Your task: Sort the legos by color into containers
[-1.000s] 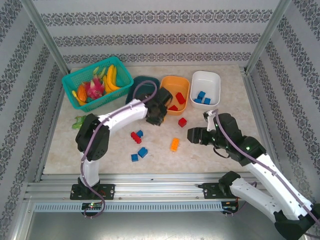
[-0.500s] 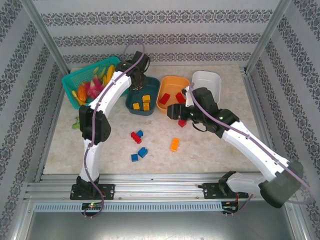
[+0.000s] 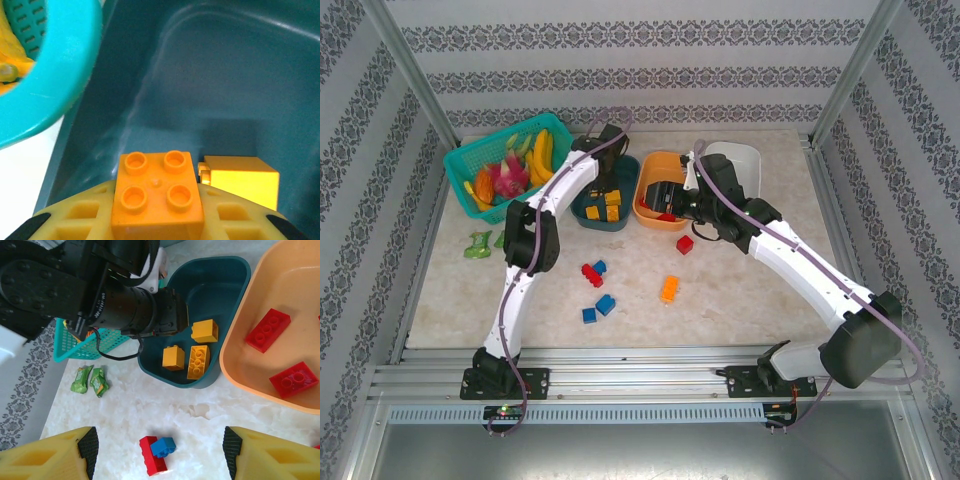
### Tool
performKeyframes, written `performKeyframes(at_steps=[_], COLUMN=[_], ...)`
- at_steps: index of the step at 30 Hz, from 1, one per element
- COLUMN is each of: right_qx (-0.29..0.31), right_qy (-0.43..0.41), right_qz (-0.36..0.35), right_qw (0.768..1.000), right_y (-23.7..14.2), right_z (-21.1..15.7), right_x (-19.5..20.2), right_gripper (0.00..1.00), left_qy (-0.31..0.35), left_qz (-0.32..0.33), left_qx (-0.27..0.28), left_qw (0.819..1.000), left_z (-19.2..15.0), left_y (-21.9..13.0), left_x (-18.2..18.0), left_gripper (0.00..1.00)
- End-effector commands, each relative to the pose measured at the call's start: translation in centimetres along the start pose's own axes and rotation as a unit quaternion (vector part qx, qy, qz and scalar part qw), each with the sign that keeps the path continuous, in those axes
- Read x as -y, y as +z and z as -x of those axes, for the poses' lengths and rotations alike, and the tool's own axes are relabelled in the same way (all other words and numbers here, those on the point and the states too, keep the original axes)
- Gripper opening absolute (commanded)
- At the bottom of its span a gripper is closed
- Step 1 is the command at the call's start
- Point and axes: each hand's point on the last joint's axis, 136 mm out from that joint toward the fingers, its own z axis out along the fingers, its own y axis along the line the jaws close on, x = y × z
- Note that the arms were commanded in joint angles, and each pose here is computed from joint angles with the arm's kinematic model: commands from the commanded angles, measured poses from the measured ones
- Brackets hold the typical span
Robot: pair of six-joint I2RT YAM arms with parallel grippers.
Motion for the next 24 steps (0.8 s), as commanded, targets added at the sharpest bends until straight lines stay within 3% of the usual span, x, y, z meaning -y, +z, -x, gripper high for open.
performKeyframes(at_steps=[1,6,11,17,24], right_qx=[0.009,0.002,-0.007,-0.014,-0.057], right_qy=[0.011,0.012,0.005,-0.016,-0.08], right_qz=[0.01,0.009,0.006,-0.005,-0.024], right_qw=[1.0,1.0,1.0,1.0,0.995], right_y=[-0.5,-0.4,-0.6,-1.6,-2.0], right_z=[0.3,-0.1,-0.5,-1.1,-4.9], right_x=[-0.1,0.2,0.2,0.6,0.2], right_gripper=[0.69,0.69,0.69,0.7,0.69], left_qy=[0.011,0.014,0.008,-0.004,-0.037], left_qz=[0.025,0.022,0.014,-0.011,-0.051], left_qx=[-0.004,-0.013,-0.013,0.026,0.073], left_qw=[1.0,1.0,1.0,1.0,0.995], left_z=[0.1,-0.3,-0.3,1.5,2.7], left_y=[0.4,1.2,0.2,-4.1,-12.1], left_x=[-1.1,-0.9,-0.8,-0.4,-1.4], left_gripper=[0.23,0.32,0.49,0.64,0.69])
